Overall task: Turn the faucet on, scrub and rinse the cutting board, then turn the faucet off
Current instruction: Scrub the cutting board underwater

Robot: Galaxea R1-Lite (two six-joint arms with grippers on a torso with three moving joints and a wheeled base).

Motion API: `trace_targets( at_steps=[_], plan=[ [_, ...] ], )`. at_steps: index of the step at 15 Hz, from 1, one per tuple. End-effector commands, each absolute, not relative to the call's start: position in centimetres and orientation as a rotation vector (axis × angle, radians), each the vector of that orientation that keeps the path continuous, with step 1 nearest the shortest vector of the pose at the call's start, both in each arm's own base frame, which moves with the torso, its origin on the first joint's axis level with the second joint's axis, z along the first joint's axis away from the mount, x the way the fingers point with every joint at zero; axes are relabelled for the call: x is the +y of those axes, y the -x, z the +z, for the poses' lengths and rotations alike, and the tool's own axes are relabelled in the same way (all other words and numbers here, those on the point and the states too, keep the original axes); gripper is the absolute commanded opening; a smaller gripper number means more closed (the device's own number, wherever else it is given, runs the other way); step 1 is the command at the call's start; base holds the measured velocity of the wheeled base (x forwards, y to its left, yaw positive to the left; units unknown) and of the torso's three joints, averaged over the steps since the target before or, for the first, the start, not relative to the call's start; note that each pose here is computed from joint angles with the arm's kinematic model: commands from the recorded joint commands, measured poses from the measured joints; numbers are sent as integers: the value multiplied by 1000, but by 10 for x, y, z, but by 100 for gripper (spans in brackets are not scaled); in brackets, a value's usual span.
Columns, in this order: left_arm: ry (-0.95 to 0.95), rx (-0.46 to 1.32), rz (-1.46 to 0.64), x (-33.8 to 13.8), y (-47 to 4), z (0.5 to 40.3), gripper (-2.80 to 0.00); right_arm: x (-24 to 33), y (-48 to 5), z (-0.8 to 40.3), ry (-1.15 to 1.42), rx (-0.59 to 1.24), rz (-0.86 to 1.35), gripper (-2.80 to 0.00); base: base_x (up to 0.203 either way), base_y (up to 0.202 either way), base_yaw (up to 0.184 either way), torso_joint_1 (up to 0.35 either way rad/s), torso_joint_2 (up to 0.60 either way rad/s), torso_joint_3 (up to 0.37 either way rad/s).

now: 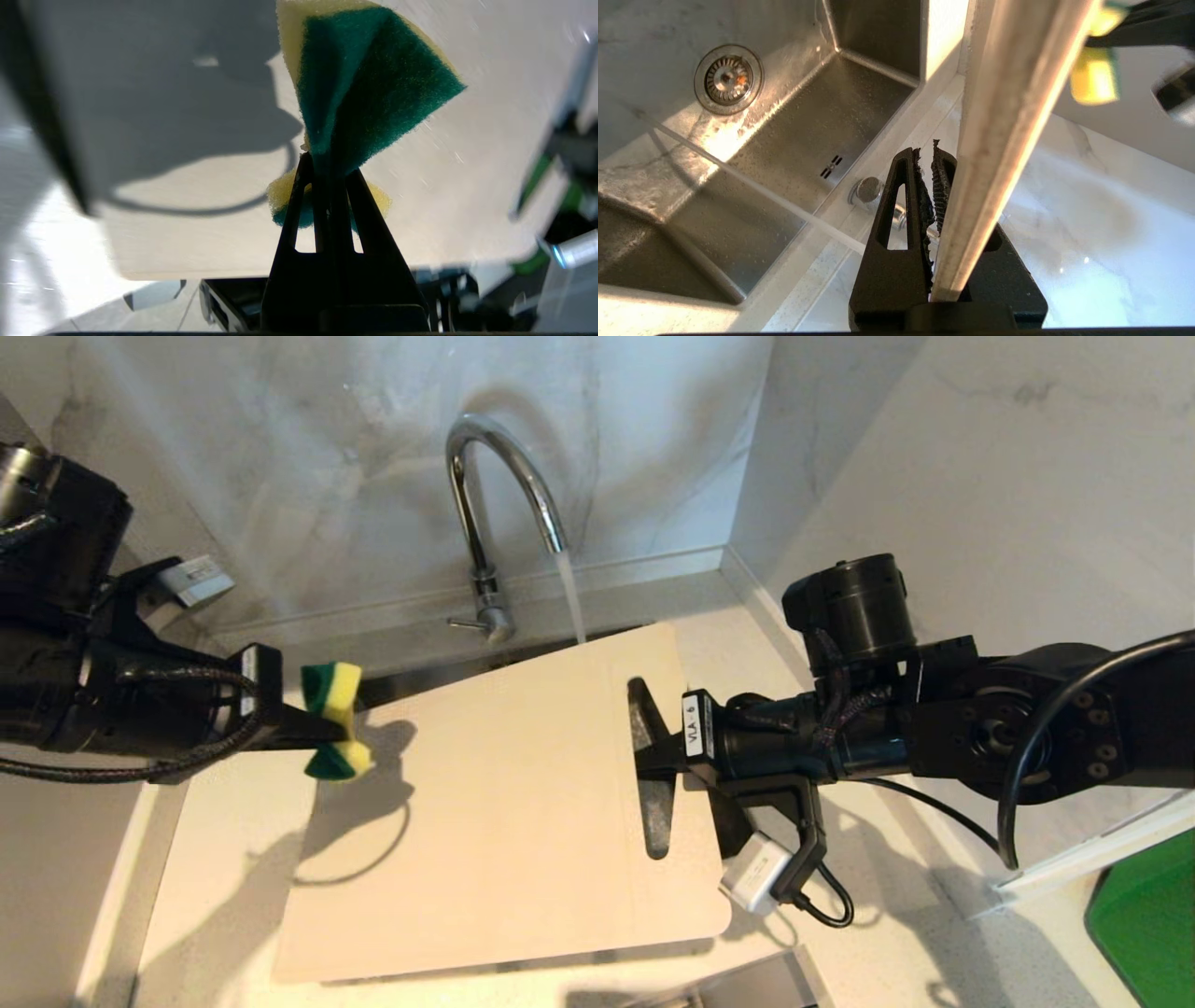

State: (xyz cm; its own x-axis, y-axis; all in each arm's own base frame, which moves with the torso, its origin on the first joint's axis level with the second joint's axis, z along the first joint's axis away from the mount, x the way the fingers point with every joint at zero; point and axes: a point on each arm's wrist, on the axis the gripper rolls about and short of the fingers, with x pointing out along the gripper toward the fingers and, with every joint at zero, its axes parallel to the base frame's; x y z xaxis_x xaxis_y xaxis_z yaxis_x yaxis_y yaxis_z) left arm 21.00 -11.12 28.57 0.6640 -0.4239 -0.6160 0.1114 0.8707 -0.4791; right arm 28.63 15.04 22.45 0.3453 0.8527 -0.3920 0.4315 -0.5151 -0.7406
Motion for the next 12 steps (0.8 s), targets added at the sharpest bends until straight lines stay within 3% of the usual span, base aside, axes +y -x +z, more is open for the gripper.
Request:
trace_targets(
  at_steps=[1, 6, 12],
  plan=[
    [359, 830, -405, -157, -184, 283, -280, 148, -286, 225, 2103, -1128, 1059, -280, 0, 0, 0, 0, 0, 0],
    [213, 871, -325, -213, -184, 249, -280, 141, -283, 225, 2108, -1107, 1055, -280, 0, 0, 0, 0, 0, 0],
    [189, 890, -280, -217, -192, 213, -280, 138, -283, 226, 2110, -1100, 1049, -280, 0, 0, 0, 0, 0, 0]
  ],
)
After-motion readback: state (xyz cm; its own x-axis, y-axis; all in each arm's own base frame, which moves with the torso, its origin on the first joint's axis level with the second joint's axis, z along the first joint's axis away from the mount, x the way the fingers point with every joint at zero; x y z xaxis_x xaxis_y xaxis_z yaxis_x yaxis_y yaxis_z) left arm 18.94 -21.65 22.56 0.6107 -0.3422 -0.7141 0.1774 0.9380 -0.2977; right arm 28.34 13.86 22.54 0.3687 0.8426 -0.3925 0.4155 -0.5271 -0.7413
